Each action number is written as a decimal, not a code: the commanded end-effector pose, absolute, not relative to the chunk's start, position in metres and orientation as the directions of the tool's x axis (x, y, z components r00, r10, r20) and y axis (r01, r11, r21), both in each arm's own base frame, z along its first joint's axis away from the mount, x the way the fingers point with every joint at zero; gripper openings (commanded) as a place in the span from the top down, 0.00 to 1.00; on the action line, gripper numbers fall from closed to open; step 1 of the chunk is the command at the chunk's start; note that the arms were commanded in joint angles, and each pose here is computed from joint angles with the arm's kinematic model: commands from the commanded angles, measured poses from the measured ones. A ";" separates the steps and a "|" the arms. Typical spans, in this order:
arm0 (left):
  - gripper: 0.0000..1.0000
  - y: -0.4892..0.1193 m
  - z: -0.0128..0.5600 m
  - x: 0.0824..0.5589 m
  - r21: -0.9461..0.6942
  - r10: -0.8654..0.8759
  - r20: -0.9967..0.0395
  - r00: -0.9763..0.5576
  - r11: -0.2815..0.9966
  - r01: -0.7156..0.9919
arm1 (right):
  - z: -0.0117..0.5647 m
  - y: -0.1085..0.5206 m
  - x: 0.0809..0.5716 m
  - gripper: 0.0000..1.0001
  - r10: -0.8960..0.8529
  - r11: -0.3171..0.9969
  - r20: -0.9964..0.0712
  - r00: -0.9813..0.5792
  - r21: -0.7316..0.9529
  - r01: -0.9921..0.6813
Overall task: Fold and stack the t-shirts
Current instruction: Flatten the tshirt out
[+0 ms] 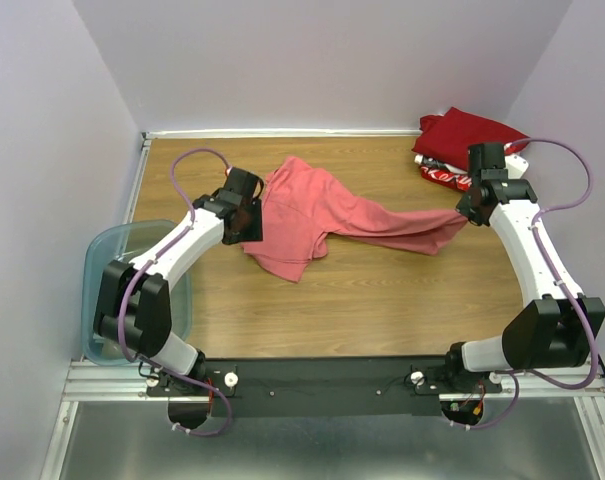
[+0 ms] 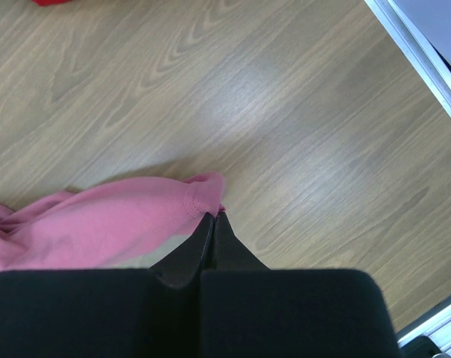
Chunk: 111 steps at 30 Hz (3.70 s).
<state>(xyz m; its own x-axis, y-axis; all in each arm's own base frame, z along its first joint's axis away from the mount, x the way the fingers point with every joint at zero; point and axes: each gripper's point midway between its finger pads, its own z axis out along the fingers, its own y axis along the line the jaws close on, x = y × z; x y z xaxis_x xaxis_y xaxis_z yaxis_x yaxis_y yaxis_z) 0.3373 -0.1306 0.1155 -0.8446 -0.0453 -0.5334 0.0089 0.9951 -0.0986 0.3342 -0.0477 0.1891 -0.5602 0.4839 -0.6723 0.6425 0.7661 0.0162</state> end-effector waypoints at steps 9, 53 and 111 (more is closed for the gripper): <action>0.47 -0.142 0.079 0.330 -0.193 -0.138 -0.487 -0.862 0.980 -0.048 | 0.189 -0.044 0.341 0.99 0.501 0.776 -0.669 -0.548 0.068 0.627; 0.98 -0.117 0.044 0.328 -0.145 -0.196 -0.459 -0.866 0.979 -0.145 | 0.183 -0.044 0.342 0.99 0.521 0.779 -0.646 -0.558 0.094 0.620; 1.00 -0.019 0.719 0.213 -0.347 -0.497 -0.600 0.627 0.867 0.356 | 0.583 -0.052 0.313 0.99 0.285 0.898 -0.930 0.232 0.344 0.275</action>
